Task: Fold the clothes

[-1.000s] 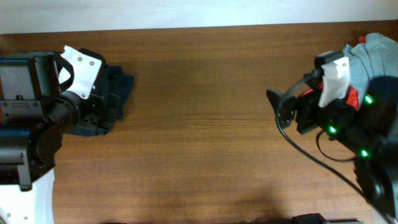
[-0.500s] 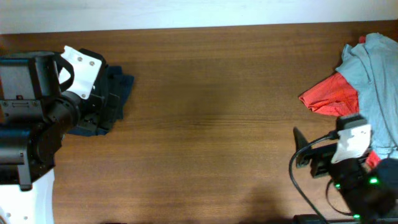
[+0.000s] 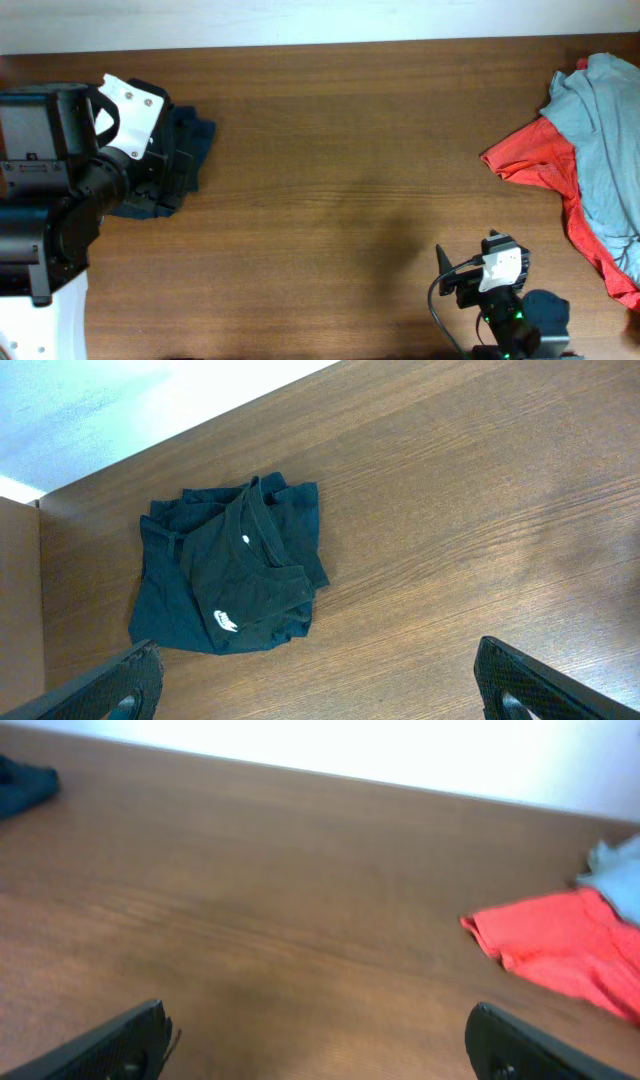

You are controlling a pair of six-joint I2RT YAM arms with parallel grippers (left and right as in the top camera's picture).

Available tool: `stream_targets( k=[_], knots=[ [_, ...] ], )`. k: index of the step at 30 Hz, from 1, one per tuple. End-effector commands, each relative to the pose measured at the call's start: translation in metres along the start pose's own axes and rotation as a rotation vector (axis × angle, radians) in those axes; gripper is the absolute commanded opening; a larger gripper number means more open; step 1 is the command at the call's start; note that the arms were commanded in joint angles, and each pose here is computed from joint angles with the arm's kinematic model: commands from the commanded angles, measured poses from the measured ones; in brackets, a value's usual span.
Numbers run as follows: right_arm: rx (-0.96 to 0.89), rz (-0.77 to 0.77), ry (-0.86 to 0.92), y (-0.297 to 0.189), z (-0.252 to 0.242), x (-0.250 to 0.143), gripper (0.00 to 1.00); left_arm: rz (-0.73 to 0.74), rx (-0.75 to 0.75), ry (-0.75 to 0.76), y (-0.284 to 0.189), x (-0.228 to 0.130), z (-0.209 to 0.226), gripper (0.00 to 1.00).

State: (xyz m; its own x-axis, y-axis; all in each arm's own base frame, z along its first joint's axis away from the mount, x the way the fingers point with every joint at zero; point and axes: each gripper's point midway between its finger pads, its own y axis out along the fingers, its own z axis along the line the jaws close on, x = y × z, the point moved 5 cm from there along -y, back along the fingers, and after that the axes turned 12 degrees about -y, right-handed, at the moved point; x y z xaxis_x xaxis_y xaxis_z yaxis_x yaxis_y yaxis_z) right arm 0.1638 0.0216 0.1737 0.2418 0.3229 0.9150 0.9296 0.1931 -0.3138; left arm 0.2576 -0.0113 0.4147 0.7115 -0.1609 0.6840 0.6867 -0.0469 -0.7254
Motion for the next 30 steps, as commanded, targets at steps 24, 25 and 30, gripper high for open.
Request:
stream_targets(
  k=[24,25,30],
  knots=[
    [0.114,-0.052,-0.004,0.021,0.017,-0.02,0.98,-0.005,0.005,-0.004,-0.001,0.0,0.0,0.99],
    [0.114,-0.051,-0.004,0.021,0.017,-0.02,0.99,-0.005,0.005,-0.004,-0.001,0.0,0.0,0.99],
    [0.114,-0.051,-0.004,0.021,0.017,-0.02,0.98,-0.005,0.005,-0.004,-0.001,0.0,0.0,0.99]
  ],
)
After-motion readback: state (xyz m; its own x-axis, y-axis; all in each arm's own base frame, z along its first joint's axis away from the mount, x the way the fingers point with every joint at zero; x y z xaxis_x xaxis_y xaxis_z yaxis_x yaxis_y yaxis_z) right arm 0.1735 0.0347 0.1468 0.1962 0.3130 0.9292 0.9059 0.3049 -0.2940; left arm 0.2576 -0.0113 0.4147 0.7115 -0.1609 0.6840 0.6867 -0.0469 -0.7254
